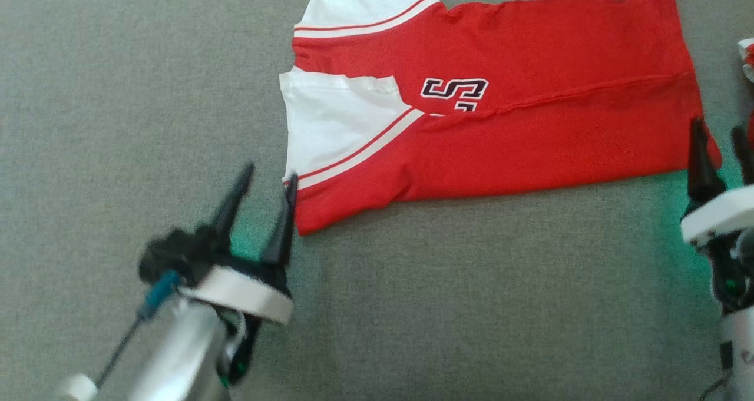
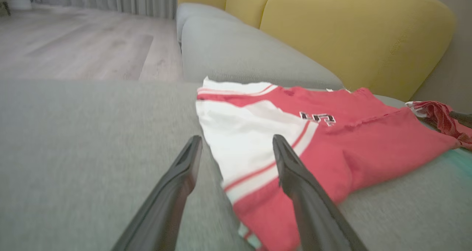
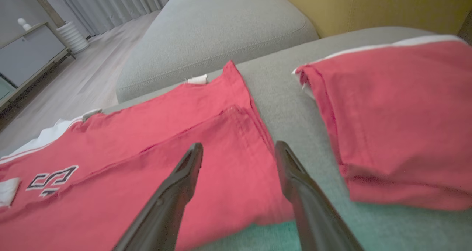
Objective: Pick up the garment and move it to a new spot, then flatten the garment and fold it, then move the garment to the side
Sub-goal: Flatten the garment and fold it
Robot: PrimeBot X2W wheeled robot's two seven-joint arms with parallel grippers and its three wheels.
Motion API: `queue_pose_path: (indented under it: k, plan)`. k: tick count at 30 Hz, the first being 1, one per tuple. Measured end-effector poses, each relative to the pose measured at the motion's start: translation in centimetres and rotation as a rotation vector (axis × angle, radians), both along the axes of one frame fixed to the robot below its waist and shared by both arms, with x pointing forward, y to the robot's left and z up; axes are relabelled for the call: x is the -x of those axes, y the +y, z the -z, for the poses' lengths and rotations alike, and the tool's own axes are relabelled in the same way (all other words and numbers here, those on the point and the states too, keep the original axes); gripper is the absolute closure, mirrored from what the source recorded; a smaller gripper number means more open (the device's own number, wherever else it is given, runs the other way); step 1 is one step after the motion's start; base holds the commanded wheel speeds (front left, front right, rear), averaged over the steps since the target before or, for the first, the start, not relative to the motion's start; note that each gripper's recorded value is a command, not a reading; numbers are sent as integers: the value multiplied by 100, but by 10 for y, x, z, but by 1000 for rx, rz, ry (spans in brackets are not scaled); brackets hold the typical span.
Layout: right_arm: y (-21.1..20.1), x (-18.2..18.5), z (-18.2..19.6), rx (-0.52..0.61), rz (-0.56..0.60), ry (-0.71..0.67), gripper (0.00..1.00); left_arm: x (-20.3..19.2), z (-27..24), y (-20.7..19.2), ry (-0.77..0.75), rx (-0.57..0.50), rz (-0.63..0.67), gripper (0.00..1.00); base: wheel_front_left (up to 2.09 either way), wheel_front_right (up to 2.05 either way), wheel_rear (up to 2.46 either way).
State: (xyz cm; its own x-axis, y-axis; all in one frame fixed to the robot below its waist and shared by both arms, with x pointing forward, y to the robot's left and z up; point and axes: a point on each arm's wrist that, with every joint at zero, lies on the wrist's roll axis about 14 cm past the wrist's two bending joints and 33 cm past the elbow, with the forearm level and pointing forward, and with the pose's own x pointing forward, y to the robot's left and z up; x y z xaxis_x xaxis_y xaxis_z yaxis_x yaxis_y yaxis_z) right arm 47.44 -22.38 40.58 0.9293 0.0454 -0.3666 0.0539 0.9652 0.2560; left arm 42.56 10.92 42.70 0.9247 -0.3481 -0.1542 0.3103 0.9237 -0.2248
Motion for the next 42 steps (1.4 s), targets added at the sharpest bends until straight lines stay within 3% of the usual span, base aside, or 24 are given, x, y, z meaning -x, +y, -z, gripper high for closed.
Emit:
queue_pose_path:
  k: [8, 16, 17, 18, 19, 32, 33, 34, 37, 42]
  plan:
    - [-5, 11, 7, -11, 19, 17, 0, 23, 32, -10, 133, 85, -49, 0, 0, 0, 0]
    - [-11, 17, 12, -5, 34, 36, 0, 27, 59, -24, 257, 52, 7, 2, 0, 0, 0]
    - [-12, 18, 12, -3, 37, 35, 0, 27, 60, -26, 262, 46, 17, 19, 0, 0, 0]
    - [-12, 18, 13, -1, 37, 38, 0, 27, 60, -27, 266, 39, 23, 65, 0, 0, 0]
    - [-13, 19, 14, 3, 36, 44, 0, 28, 62, -28, 276, 32, 26, 100, 0, 0, 0]
    - [-17, 8, 26, 110, -21, 112, 0, 34, 61, -22, 280, -18, 33, 100, 0, 0, 0]
    - [-15, 9, 28, 114, -32, 122, 4, 35, 60, -21, 279, -19, 32, 100, 0, 0, 0]
    - [-13, 10, 31, 117, -42, 133, 33, 35, 60, -21, 278, -20, 31, 100, 0, 0, 0]
    - [-9, 16, 42, 123, -65, 183, 100, 35, 59, -20, 278, -22, 31, 100, 0, 0, 0]
    - [-12, 19, 38, 129, -68, 176, 100, 38, 55, -16, 266, -33, 20, 100, 0, 0, 0]
